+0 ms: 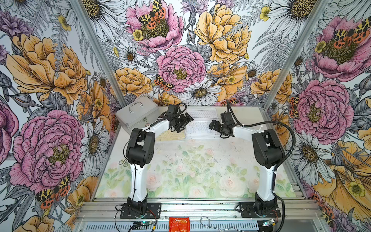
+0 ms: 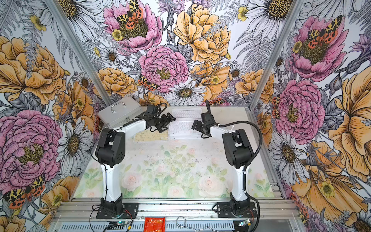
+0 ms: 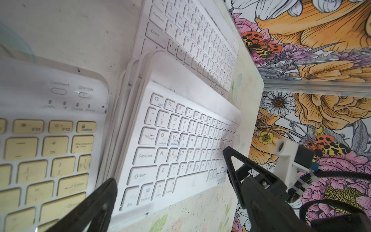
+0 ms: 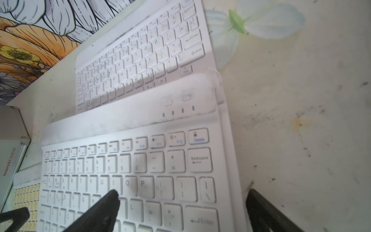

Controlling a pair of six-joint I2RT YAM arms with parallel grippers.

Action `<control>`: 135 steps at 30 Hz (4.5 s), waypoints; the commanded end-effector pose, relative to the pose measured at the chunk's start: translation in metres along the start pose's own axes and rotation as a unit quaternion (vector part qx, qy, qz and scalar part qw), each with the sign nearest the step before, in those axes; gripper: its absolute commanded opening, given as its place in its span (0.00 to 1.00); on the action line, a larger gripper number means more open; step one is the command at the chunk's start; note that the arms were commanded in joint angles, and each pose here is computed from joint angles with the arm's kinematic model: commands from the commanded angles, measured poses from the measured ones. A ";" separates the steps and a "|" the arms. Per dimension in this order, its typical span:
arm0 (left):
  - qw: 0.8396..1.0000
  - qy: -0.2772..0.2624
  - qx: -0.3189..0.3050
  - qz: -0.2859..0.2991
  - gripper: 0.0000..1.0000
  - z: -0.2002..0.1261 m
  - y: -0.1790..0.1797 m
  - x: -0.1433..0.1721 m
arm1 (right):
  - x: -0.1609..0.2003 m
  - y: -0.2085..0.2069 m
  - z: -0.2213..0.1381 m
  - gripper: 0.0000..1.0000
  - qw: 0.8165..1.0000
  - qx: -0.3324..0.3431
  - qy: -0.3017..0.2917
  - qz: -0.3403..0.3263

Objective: Stack the numeric keypads
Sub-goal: Adjust the numeric keypad, then move the numeric keypad to the center of the board.

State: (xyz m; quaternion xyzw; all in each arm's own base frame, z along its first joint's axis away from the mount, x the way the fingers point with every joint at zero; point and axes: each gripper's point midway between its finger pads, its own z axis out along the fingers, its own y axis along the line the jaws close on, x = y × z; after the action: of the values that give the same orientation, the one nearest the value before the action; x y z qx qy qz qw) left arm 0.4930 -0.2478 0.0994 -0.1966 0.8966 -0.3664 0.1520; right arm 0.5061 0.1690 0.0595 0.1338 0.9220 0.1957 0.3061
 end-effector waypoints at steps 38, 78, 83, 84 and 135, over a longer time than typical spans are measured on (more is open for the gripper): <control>1.000 -0.017 0.017 -0.002 0.99 -0.039 0.008 -0.009 | 0.007 0.017 -0.074 1.00 0.995 -0.003 -0.008 -0.104; 1.000 -0.024 0.005 -0.007 0.99 -0.081 0.038 0.021 | 0.044 -0.049 -0.045 1.00 0.984 0.103 0.080 -0.122; 0.999 -0.034 -0.011 -0.004 0.99 -0.084 0.043 0.013 | 0.050 -0.040 -0.055 1.00 0.986 0.084 0.083 -0.121; 0.999 -0.040 -0.021 -0.001 0.99 -0.084 0.046 0.008 | 0.053 -0.037 -0.057 1.00 0.986 0.079 0.083 -0.122; 0.980 -0.040 -0.190 0.046 0.99 -0.042 0.124 -0.028 | 0.073 0.005 -0.111 1.00 0.993 -0.032 0.054 -0.097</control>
State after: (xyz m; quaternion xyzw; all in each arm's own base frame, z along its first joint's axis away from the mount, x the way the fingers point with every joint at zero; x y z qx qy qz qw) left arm 0.4765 -0.1252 0.0373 -0.1859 0.9538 -0.1587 0.1750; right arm 0.3788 0.1630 0.0914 0.0255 0.9485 0.1859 0.2552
